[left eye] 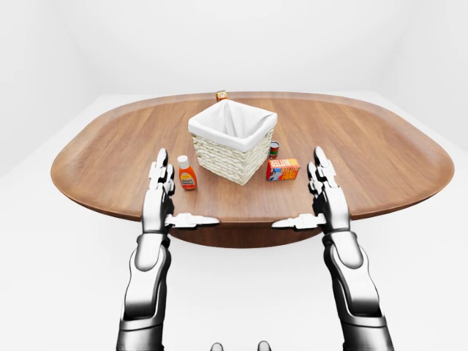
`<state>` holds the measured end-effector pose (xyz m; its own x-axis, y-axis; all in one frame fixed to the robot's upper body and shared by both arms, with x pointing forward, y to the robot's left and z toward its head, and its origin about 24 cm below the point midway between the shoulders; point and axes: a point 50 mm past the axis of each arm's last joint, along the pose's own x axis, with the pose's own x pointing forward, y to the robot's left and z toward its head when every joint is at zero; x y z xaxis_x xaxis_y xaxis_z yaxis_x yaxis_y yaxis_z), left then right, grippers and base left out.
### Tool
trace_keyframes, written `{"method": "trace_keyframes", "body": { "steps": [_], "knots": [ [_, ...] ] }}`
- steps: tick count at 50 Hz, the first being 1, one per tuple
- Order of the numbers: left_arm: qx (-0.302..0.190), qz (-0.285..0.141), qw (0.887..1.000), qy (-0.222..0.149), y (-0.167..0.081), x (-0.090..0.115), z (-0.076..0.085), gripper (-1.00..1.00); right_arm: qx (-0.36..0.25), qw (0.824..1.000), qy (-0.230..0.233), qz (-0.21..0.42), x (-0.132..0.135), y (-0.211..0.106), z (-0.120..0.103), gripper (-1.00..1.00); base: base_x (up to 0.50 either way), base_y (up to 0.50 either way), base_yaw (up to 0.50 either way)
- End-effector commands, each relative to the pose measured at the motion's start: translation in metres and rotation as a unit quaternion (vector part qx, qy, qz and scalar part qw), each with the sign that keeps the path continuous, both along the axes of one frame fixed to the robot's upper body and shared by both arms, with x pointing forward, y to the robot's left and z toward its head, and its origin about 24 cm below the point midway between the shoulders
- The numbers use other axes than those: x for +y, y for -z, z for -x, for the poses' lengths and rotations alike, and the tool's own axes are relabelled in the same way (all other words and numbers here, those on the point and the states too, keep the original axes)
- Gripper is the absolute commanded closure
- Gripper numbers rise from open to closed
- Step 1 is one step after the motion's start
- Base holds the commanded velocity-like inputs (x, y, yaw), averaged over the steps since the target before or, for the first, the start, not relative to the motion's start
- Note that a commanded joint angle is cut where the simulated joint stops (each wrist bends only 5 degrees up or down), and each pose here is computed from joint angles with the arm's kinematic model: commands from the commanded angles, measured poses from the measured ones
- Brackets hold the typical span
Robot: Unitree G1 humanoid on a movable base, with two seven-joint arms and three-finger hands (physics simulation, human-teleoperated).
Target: Pick up the butter and put it in the basket.
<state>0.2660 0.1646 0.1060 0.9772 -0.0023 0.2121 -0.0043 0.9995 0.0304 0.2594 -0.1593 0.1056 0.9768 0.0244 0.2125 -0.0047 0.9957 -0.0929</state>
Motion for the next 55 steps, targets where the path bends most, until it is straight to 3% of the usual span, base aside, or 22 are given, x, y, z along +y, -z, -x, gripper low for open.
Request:
{"method": "trace_keyframes", "body": {
  "steps": [1,12,20,41,55],
  "knots": [
    [-0.071,-0.006,0.997,-0.005,-0.037,0.004,-0.010,-1.00,-0.082,0.997,-0.004,0.013,-0.003,-0.041,-0.007,-1.00,0.00,0.00,0.00],
    [-0.121,-0.004,0.993,-0.001,-0.066,0.007,-0.020,-1.00,-0.141,0.989,-0.019,0.033,-0.008,-0.076,-0.020,-1.00,0.00,0.00,0.00],
    [-0.149,-0.005,0.989,0.000,-0.080,0.007,-0.020,-1.00,-0.172,0.983,-0.033,0.058,-0.008,-0.092,-0.018,-1.00,0.07,0.00,0.00],
    [-0.146,-0.003,0.989,0.007,-0.079,0.006,-0.021,-1.00,-0.187,0.978,-0.041,0.082,-0.002,-0.099,-0.014,-1.00,0.50,-0.01,0.00],
    [-0.139,-0.004,0.990,0.007,-0.076,0.006,-0.022,-1.00,-0.196,0.977,-0.033,0.074,-0.011,-0.102,-0.009,-1.00,0.50,-0.04,0.00]
  ]
}}
